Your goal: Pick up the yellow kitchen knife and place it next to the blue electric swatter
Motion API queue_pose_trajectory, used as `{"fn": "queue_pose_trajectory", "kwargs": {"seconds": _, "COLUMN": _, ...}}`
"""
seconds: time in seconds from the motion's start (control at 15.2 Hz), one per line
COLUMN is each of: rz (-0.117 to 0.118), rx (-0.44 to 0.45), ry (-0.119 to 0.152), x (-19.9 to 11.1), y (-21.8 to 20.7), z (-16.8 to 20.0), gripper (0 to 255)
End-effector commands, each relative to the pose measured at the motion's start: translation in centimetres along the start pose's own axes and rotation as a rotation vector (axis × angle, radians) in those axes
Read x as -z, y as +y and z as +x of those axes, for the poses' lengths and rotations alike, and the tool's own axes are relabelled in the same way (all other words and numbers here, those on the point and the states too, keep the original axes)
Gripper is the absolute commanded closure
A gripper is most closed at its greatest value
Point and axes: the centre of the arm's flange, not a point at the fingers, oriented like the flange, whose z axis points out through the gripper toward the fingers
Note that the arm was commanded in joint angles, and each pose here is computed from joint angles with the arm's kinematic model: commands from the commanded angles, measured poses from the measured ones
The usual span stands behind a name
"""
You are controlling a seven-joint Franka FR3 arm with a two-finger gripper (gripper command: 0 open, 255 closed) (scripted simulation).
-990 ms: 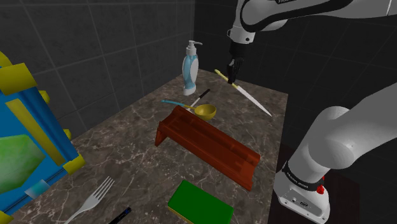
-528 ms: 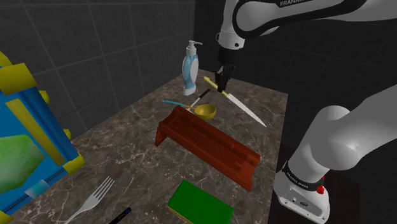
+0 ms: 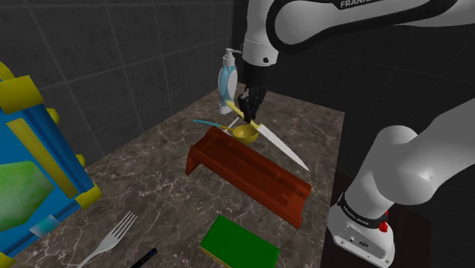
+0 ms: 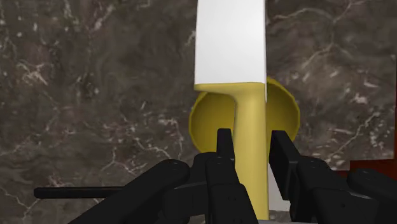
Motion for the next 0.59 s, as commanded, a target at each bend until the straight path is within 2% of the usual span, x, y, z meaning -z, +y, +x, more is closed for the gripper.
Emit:
{"fn": "queue_pose_trajectory", "kwargs": {"seconds": 0.0, "rz": 0.001, "rx": -0.002, "ry": 0.000, "x": -0.3, "y": -2.6, "z": 0.2, "gripper": 255}}
{"fn": "queue_pose_trajectory", "kwargs": {"seconds": 0.53, "rz": 0.001, "rx": -0.002, "ry": 0.000, "x": -0.7, "y": -13.1, "z": 0.7, "gripper": 255}}
